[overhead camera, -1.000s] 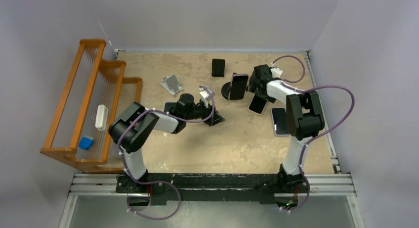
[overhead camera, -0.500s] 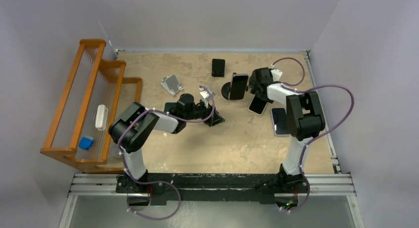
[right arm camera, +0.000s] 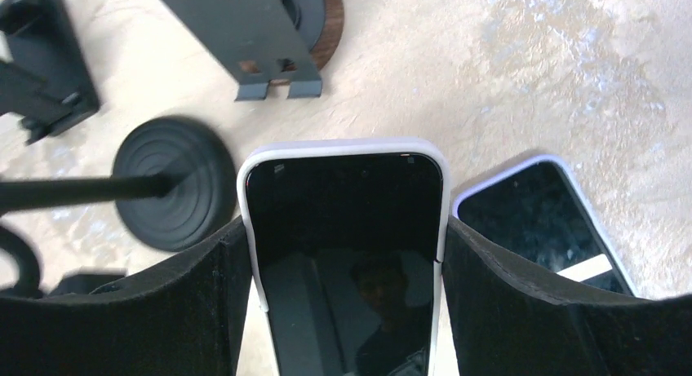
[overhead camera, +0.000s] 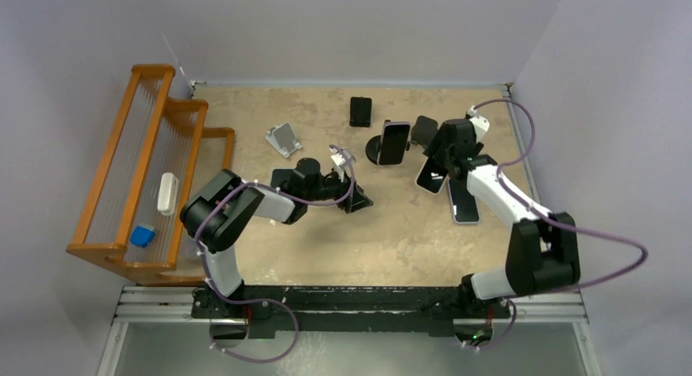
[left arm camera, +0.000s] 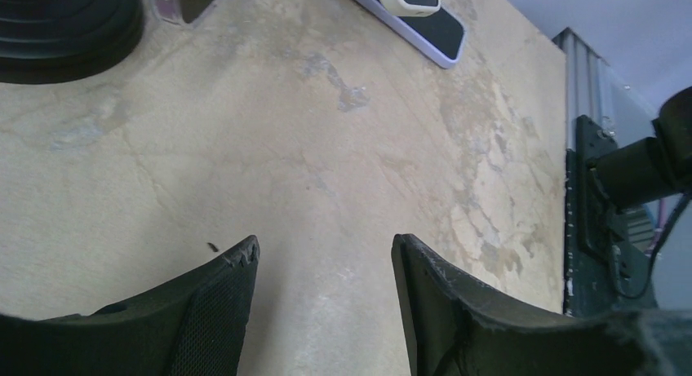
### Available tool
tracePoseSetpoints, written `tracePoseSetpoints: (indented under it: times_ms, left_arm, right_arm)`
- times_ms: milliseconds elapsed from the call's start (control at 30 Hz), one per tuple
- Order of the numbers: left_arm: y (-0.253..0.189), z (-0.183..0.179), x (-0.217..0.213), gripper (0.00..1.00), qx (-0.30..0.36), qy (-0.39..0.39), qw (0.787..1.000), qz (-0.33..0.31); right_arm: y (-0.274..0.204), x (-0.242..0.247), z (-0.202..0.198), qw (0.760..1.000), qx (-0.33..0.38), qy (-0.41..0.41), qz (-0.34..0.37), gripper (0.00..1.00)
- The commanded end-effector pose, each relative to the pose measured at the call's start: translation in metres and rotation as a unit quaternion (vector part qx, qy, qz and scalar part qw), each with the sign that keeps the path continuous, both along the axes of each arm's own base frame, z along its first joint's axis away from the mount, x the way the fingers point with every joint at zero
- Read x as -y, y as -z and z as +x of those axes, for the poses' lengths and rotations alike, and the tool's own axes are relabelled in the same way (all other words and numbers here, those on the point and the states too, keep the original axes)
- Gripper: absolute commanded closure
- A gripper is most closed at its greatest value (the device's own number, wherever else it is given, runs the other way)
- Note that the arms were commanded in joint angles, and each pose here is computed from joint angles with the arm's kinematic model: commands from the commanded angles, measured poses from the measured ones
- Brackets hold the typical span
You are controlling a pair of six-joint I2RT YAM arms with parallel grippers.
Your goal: Place the phone on the phone stand
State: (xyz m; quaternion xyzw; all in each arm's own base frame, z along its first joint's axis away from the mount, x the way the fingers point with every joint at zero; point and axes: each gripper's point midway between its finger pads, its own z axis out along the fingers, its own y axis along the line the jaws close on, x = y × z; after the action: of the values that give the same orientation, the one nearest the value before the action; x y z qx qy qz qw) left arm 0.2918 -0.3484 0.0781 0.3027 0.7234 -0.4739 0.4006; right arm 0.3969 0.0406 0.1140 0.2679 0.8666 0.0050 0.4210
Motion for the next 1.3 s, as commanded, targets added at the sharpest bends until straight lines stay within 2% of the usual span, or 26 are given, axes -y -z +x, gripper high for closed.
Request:
tracePoseSetpoints:
  times_ms: [0, 267, 400, 767, 1133, 1233, 1267]
  left_arm:
    - [-0.025, -0.021, 0.009, 0.4, 0.008, 0.04, 0.998, -0.056]
    - [-0.045, -0.043, 0.014, 0.38, -0.068, 0.062, 0.985, -0.142]
    - [-0.052, -0.039, 0.019, 0.33, -0.095, 0.061, 0.982, -0.151]
    - [-0.08, -0.025, 0.029, 0.32, -0.076, 0.066, 0.981, -0.164]
    - [-0.076, -0.029, 0.03, 0.32, -0.088, 0.075, 0.981, -0.159]
    - [-0.073, -0.03, 0.029, 0.37, -0.091, 0.075, 0.981, -0.157]
    - [-0.072, -0.03, 0.029, 0.42, -0.09, 0.075, 0.981, -0.157]
  right_arm:
    - [-0.027, -0.024, -0.019, 0.997, 0.047, -0.048, 0.044, 0.84]
    - [-0.055, -0.071, -0.061, 0.989, 0.094, -0.108, 0.036, 0.82]
    - [-0.076, -0.09, -0.074, 0.98, 0.129, -0.141, 0.053, 0.81]
    - [-0.075, -0.151, -0.096, 0.971, 0.123, -0.199, 0.045, 0.8]
    - [-0.072, -0.2, -0.101, 0.97, 0.121, -0.212, 0.019, 0.78]
    - [-0.077, -0.21, -0.1, 0.968, 0.125, -0.216, 0.023, 0.77]
    - [-0.078, -0.213, -0.1, 0.967, 0.127, -0.22, 0.027, 0.77]
